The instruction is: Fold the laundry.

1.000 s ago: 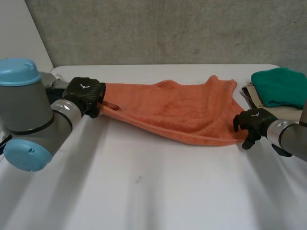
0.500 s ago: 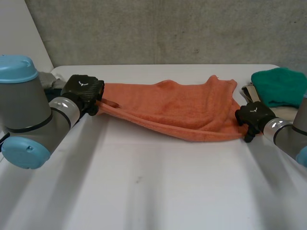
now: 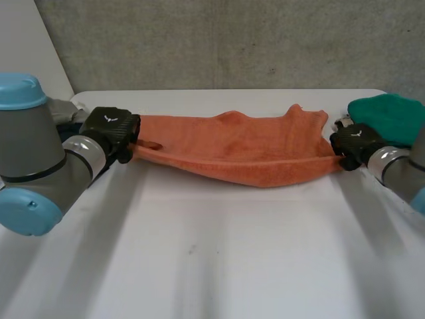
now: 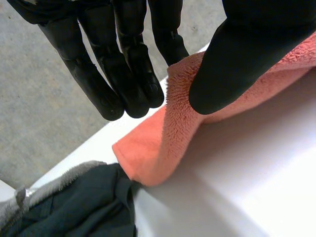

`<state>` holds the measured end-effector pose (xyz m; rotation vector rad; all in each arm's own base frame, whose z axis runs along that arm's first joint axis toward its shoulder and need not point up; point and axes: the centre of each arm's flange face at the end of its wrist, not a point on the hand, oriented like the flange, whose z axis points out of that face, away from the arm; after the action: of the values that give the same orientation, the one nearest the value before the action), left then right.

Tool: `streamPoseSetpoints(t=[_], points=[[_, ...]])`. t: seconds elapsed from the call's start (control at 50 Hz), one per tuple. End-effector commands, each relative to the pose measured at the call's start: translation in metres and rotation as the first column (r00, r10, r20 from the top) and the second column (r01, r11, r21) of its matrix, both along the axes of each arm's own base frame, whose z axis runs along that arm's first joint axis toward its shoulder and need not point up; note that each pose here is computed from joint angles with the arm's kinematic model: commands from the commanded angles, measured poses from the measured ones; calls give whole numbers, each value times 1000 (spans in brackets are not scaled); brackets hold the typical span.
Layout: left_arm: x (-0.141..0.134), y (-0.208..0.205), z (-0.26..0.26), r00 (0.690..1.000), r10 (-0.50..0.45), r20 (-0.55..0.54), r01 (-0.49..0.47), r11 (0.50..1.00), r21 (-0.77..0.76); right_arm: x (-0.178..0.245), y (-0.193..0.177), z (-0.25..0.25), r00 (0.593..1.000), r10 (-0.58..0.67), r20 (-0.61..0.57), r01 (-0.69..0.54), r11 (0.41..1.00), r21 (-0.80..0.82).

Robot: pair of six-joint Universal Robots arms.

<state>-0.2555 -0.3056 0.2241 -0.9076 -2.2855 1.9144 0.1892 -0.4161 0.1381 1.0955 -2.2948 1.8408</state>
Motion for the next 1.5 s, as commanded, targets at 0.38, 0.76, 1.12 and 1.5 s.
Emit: streamPoseSetpoints(t=[0.38, 0.76, 1.12, 1.5], points=[[11, 29, -20, 952, -82, 294, -17, 947, 319, -42, 98, 61, 924, 163, -346, -18, 922, 386], [-12, -35, 234, 932, 1, -363, -255, 712, -654, -11, -1, 261, 961, -90, 261, 260, 610, -749], [-4, -28, 85, 959, 181, -217, -238, 932, -275, 1, 26, 139, 988, -85, 127, 125, 931, -343], [10, 43, -54, 986, 141, 86, -159, 954, 256, -38, 88, -9, 987, -72, -140, 96, 980, 176]])
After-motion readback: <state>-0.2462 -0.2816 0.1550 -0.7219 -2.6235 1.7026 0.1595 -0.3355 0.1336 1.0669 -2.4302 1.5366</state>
